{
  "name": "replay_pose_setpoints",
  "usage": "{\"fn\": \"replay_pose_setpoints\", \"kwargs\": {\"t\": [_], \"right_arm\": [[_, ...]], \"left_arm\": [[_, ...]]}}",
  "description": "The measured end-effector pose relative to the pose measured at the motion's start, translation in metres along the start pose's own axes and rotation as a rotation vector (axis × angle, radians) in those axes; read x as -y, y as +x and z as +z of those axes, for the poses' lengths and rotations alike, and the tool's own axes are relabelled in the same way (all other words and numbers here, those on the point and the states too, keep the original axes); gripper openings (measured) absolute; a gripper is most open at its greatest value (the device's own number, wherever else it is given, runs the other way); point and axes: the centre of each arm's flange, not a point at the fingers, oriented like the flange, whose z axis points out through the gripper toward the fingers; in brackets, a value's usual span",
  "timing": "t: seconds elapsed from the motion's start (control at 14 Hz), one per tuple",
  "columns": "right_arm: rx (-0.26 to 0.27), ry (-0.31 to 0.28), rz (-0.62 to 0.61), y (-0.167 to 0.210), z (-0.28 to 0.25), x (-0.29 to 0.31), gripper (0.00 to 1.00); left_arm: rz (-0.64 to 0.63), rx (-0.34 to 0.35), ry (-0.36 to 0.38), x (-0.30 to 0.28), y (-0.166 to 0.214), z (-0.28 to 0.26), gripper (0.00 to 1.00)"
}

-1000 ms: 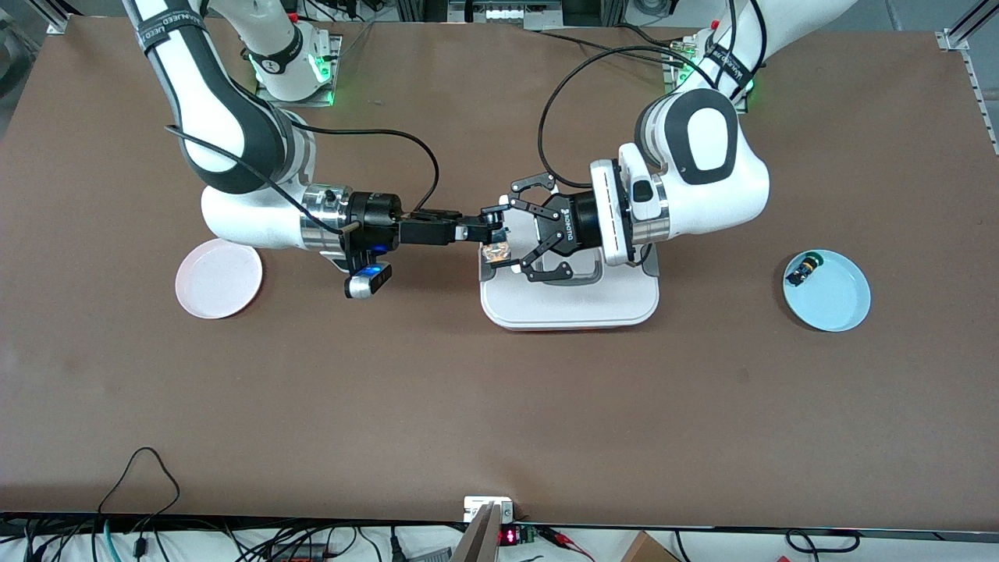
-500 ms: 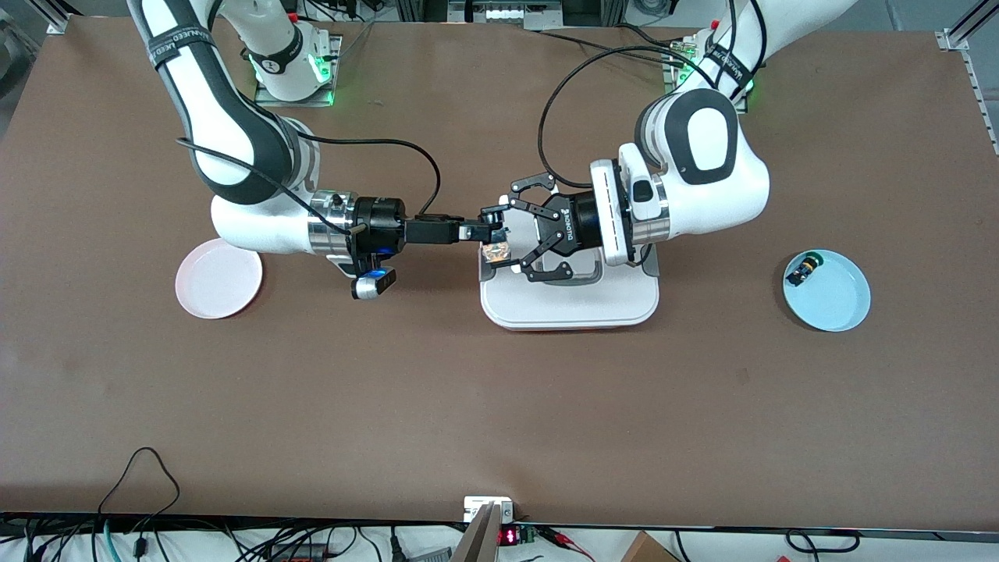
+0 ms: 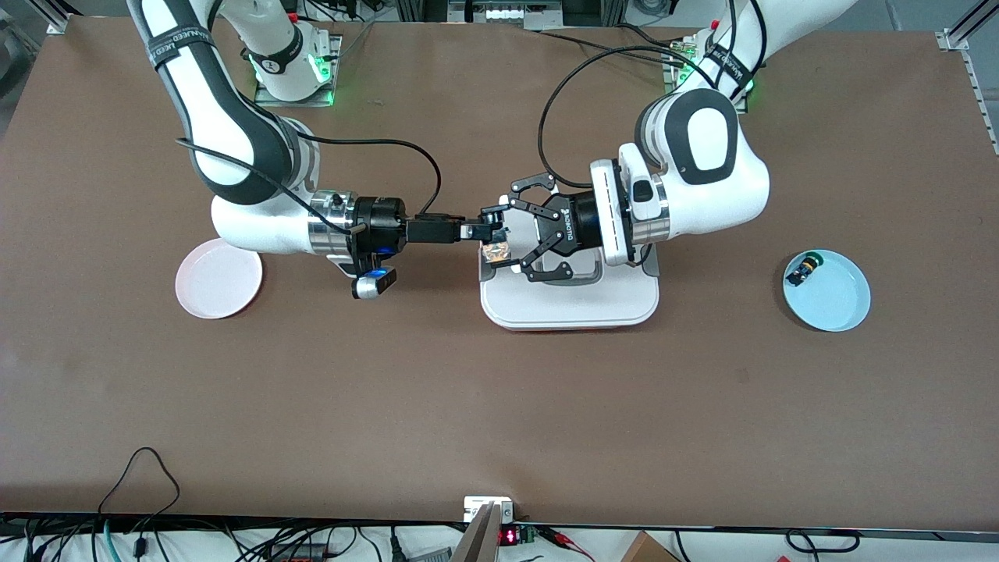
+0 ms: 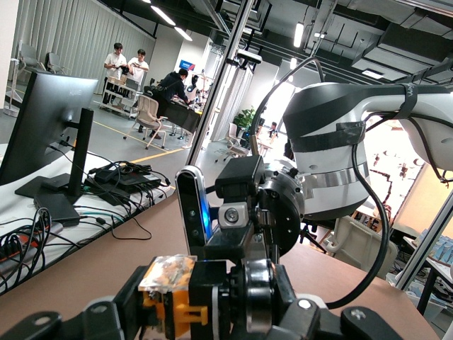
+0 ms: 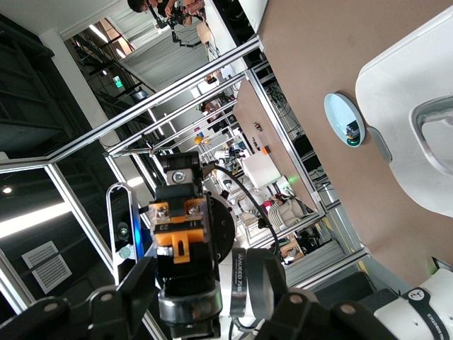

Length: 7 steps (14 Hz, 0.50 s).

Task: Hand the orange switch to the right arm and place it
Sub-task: 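Grasp the orange switch with the right gripper from the left gripper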

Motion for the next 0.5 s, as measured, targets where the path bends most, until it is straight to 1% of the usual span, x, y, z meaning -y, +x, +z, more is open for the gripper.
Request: {"fn": "replay_pose_setpoints", "kwargs": {"t": [0.29,0.43,0.5], "right_arm": [[0.002,0.001,-0.001,-0.0005,0.0005,0.0007,0.65],[0.002,0.008,-0.003,-0.0007,0.0003,0.0034,0.54],[0.002,0.008,-0.003,-0.0008,0.0003,0.0037,0.53]], "left_arm": [[0.001,-0.001,0.0,0.0,0.0007,-0.0001,0.72],[0.0,0.0,0.0,0.0001,0.0001,0.0,0.72],[0.001,-0.001,0.0,0.0,0.0005,0.0,0.72]]}}
